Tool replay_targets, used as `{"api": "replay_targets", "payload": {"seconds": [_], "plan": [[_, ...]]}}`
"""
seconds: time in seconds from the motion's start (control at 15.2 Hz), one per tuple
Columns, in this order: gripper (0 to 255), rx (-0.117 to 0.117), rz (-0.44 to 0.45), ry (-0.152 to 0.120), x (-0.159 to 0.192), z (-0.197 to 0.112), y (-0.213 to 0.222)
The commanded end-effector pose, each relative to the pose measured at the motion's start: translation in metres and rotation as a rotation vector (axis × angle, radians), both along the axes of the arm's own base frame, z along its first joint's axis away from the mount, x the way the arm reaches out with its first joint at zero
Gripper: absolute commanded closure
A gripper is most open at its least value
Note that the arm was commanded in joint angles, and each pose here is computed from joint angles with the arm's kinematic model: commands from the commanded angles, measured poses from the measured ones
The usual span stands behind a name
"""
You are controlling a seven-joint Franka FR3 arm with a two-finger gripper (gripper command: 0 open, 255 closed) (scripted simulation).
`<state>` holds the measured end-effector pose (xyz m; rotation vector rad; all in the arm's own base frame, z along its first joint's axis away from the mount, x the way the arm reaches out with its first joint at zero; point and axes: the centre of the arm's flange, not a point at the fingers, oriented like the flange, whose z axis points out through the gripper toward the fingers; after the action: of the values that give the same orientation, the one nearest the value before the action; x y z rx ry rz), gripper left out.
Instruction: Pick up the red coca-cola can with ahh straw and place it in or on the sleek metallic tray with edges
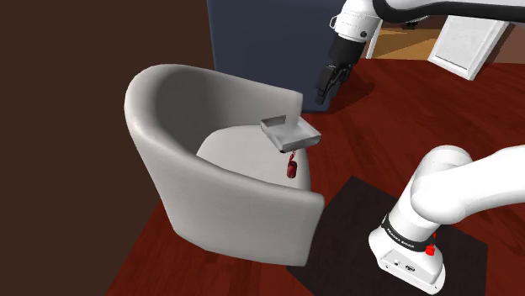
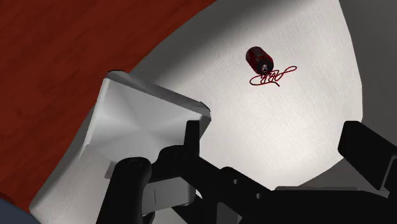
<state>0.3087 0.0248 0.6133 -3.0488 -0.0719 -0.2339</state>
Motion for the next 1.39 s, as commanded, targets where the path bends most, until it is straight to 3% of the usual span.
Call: {"api": "replay_targets", "payload": {"seconds": [0.0, 1.06, 1.32], "plan": [[0, 0.0, 0.0, 0.0, 0.0, 0.0, 0.0], [0, -0.121, 0.253, 0.102, 0.037, -0.195, 0.086], [0, -0.121, 0.254, 0.103, 0.038, -0.212, 0.086]]}}
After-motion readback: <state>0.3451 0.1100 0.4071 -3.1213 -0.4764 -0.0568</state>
